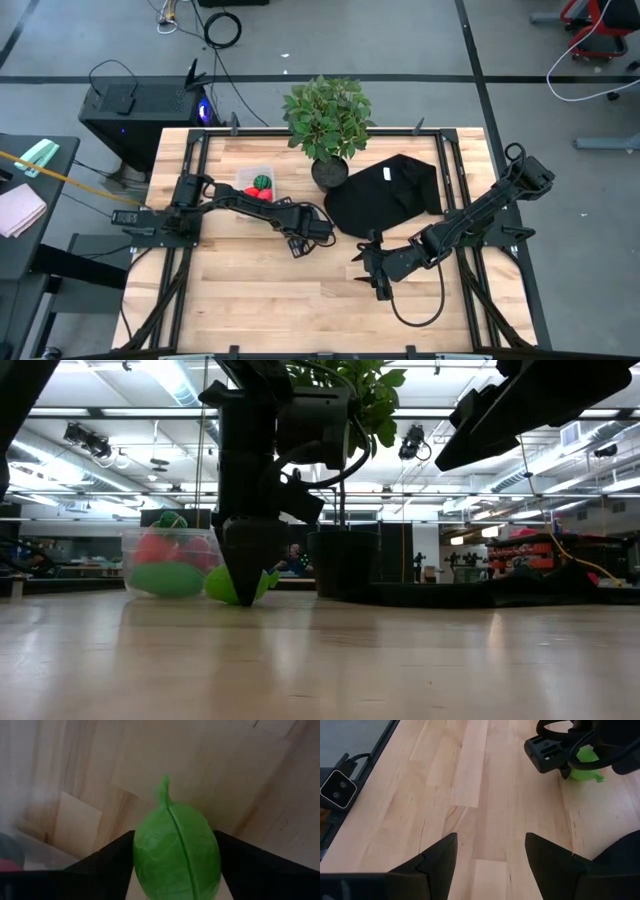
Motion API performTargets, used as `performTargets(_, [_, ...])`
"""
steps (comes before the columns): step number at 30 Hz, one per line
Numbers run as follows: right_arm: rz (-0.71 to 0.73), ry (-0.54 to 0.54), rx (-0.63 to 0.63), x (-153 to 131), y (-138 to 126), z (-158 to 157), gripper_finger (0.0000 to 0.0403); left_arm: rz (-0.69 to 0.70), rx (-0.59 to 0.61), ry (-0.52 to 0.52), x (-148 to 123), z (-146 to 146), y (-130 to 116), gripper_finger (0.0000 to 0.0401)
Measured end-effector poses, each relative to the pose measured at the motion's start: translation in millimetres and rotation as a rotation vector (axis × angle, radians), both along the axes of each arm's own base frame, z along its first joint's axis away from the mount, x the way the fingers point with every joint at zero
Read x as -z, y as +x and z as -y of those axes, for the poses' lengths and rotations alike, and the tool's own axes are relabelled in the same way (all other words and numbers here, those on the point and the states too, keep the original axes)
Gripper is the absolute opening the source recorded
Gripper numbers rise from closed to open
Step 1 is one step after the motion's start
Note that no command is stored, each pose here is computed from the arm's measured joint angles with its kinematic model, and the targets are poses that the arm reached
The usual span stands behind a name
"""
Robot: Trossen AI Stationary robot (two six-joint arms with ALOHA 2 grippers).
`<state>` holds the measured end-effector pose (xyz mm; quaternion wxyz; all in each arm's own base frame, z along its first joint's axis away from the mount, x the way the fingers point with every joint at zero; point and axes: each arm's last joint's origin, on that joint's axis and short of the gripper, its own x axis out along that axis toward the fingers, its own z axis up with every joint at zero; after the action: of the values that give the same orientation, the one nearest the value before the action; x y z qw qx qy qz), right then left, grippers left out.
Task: Pick and placing Produce into tupperware
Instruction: Put the melon into the bin
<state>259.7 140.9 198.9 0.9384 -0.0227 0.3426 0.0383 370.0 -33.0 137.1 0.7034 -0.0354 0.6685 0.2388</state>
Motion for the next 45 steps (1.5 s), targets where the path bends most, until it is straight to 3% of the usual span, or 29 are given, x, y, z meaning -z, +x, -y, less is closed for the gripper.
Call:
performTargets(6, [0.000, 0.000, 0.000, 0, 0, 0, 0.0240, 0.046, 0.001, -0.004, -23, 3, 2, 0.0239])
performTargets(14, [-0.001, -0.001, 0.000, 0, 0, 0, 0.0240, 0.164, 0.095, 0.058, -79, 28, 11, 0.0253])
performTargets(18, [-0.002, -0.001, 0.000, 0, 0, 0, 0.0240, 0.071, 0.104, 0.164, -104, 39, -1, 0.0244])
performTargets(22, [-0.002, -0.001, 0.000, 0, 0, 0, 0.0240, -0.018, 0.065, 0.342, -131, 47, -23, 0.0242])
performTargets(26, [-0.001, -0.001, 0.000, 0, 0, 0, 0.0240, 0.088, 0.040, 0.363, -155, 52, -43, 0.0251])
performTargets(31, [-0.002, 0.002, 0.002, 0, 0, 0, 0.0240, 0.192, -0.043, 0.383, -178, 44, -72, 0.0246])
performTargets(36, [-0.003, 0.000, 0.001, 0, 0, 0, 0.0240, 0.260, -0.171, 0.391, -190, 18, -106, 0.0240])
performTargets(45, [-0.001, -0.001, -0.001, 0, 0, 0, 0.0240, 0.334, -0.452, 0.255, -168, -40, -155, 0.0245])
